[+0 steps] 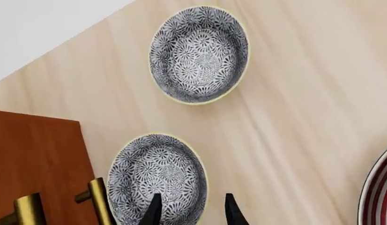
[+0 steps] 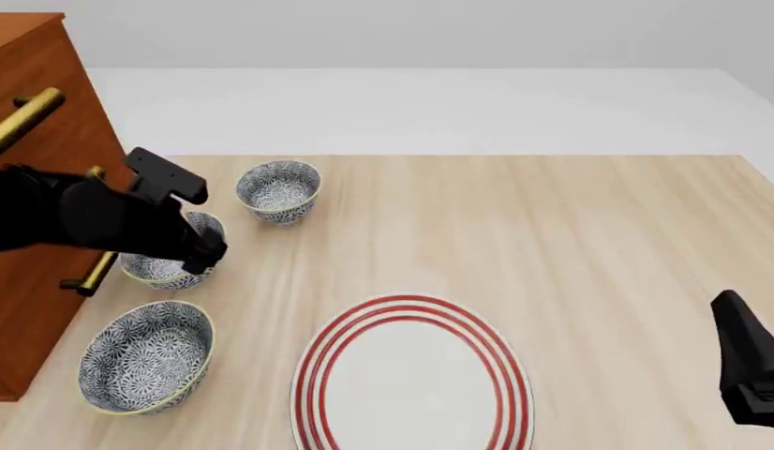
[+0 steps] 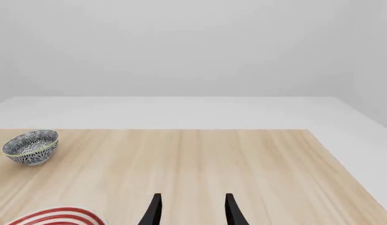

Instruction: Pick up the bowl and put it in the middle on the plate.

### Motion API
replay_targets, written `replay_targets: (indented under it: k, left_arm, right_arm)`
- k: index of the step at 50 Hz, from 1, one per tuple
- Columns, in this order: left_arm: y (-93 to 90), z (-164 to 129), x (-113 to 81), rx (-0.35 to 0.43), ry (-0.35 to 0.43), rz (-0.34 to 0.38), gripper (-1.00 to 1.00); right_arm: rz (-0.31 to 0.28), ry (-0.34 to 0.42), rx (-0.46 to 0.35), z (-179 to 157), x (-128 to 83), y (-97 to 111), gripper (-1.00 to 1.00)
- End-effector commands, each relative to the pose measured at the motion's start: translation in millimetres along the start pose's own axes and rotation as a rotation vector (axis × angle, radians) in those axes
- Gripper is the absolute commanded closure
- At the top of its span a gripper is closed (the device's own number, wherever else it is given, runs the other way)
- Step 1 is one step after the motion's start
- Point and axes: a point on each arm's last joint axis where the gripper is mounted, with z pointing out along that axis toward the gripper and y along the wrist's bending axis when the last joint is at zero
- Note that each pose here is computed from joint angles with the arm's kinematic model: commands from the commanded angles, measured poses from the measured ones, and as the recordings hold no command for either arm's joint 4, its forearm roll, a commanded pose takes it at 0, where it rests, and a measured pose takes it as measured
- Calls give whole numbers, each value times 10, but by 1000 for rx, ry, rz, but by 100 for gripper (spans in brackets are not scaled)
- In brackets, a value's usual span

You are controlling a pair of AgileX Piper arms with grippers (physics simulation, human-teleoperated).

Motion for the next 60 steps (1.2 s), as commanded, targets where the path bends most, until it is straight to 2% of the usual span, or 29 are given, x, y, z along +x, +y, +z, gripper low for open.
replay_targets:
  k: [1, 9, 30, 60]
  left_arm:
    - [-54, 178, 112, 20, 46, -2, -100]
    - [-145, 286, 169, 39, 61, 6, -100]
    - [-89, 437, 311, 34, 102, 9, -100]
    - [-26, 514, 400, 27, 125, 21, -100]
  right_arm:
    - [-2, -2, 0, -2, -3, 0, -100]
    - [0, 0, 0, -1, -1, 0, -100]
    - [-2, -2, 0, -3, -3, 0, -100]
    - [-1, -1, 0, -4, -9, 0, -100]
